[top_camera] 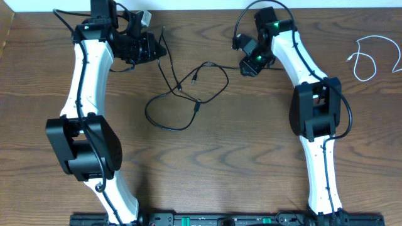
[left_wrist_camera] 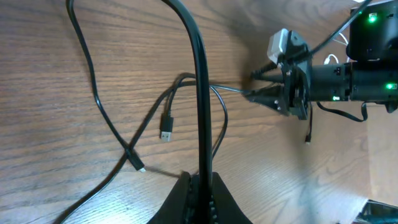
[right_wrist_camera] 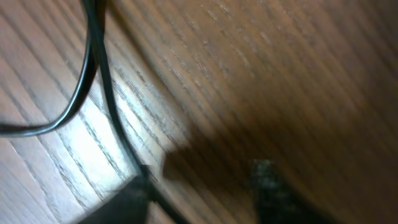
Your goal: Untangle cables
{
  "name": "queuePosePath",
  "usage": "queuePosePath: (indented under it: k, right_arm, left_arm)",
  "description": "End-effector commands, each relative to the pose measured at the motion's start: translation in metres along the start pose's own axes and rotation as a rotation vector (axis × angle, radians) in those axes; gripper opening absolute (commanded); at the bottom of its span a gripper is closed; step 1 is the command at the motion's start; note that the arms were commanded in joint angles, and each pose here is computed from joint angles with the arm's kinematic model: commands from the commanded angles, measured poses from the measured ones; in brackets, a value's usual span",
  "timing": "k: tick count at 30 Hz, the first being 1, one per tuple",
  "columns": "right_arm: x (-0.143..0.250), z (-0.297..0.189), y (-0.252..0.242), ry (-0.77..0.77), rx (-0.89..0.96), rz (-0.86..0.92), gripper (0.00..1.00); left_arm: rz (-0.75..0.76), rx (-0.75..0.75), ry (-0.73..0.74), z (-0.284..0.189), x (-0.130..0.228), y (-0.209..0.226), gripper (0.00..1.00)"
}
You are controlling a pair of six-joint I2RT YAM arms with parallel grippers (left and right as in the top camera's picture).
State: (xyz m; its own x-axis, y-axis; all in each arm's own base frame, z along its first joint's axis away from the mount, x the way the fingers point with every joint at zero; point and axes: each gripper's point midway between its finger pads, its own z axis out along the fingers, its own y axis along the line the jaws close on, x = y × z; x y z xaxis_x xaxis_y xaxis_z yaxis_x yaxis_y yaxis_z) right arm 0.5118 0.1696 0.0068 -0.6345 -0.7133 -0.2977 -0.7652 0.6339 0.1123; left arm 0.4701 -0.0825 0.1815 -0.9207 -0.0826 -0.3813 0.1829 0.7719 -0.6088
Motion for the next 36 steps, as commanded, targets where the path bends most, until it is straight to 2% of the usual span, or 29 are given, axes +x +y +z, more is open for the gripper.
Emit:
queuePosePath:
  k: [1,3,4,7,9,13,15,16,17,20,21,24,28,32,36]
  right_arm:
    - [0.009,0.016,0.008,0.043,-0.034,0.052,0.19]
    - [0.012,0.016,0.01,0.053,-0.041,0.056,0.11]
    - [0.013,0.016,0.011,0.06,-0.045,0.059,0.01]
    - [0.008,0.001,0.01,0.045,-0.03,0.124,0.01]
    - [-0.006,-0.034,0.014,-0.004,-0.034,0.174,0.01]
    - [-0.032,-0.128,0.022,-0.14,0.01,0.22,0.01]
    - [-0.046,-0.204,0.03,-0.278,0.077,0.229,0.01]
    - [-0.049,-0.225,0.033,-0.318,0.095,0.243,0.01]
    - [-0.052,-0.273,0.038,-0.417,0.136,0.28,0.01]
    - [-0.048,-0.346,0.045,-0.576,0.203,0.332,0.01]
    - [-0.042,-0.396,0.044,-0.697,0.261,0.381,0.01]
    - [-0.021,-0.483,0.036,-0.934,0.35,0.505,0.01]
    - [0.032,-0.574,0.017,-1.174,0.478,0.678,0.01]
    - [0.092,-0.606,-0.018,-1.234,0.594,0.852,0.01]
    - [0.147,-0.611,-0.064,-1.224,0.685,1.012,0.01]
  left_arm:
    - [0.008,-0.02,0.016,0.004,0.003,0.006,0.07]
    - [0.002,-0.04,0.023,0.003,0.005,0.01,0.08]
    - [-0.002,-0.059,0.027,0.003,0.006,0.013,0.07]
    - [-0.003,-0.077,0.029,0.003,0.007,0.016,0.07]
    - [-0.003,-0.089,0.028,0.002,0.007,0.019,0.07]
    - [-0.019,-0.173,0.017,-0.004,0.005,0.038,0.07]
    - [-0.027,-0.194,0.009,-0.008,0.003,0.045,0.07]
    - [-0.031,-0.195,0.006,-0.009,0.003,0.047,0.07]
    - [-0.037,-0.199,0.001,-0.012,0.002,0.051,0.07]
    - [-0.049,-0.205,-0.008,-0.017,0.001,0.057,0.07]
    - [-0.057,-0.223,-0.013,-0.02,0.001,0.063,0.07]
    - [-0.077,-0.274,-0.015,-0.027,0.002,0.077,0.07]
    - [-0.095,-0.282,-0.019,-0.033,0.003,0.084,0.07]
    - [-0.101,-0.289,-0.024,-0.036,0.002,0.088,0.07]
    - [-0.106,-0.325,-0.024,-0.038,0.003,0.094,0.07]
